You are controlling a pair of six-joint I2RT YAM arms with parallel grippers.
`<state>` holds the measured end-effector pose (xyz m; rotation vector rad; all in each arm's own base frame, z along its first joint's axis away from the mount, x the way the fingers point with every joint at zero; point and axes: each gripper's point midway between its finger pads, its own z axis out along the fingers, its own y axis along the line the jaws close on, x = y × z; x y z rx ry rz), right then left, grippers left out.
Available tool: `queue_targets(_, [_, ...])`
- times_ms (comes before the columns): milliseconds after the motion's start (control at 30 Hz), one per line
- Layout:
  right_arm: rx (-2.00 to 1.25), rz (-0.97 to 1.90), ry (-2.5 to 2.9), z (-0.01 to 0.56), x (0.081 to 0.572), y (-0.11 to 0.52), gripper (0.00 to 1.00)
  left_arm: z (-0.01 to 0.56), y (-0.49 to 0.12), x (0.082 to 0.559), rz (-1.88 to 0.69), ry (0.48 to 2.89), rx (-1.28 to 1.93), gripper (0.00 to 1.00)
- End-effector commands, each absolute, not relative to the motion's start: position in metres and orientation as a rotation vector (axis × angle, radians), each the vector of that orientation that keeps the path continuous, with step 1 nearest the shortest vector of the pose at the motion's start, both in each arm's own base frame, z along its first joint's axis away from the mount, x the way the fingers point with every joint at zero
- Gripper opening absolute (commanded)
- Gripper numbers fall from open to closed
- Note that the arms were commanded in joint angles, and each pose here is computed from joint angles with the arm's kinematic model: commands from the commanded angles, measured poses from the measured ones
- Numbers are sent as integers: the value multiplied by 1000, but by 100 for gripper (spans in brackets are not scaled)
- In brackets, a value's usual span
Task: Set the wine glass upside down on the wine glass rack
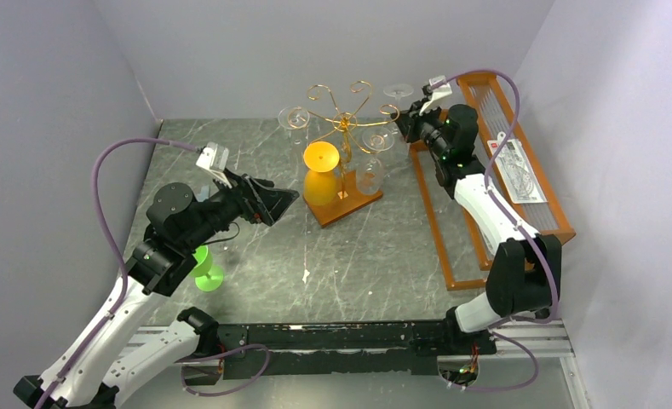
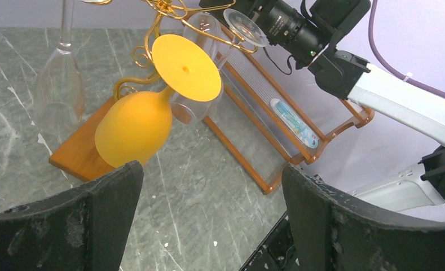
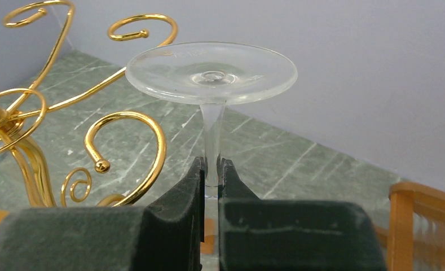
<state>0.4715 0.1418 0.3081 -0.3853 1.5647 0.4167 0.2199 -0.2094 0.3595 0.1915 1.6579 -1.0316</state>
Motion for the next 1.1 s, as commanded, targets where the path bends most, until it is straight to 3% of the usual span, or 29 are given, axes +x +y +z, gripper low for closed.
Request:
queue_targets(0, [-492,477,1418,335,473,150,0,373,-208,212,-1057,1640,187,96])
queue_targets(467, [-705,727,1337,322,464,171,0,375,-211,216,-1074,1654,160,95])
queue_targets(1067, [-798,766,1261,315,439,180,0,374,-210,219,-1078,1663,122,94])
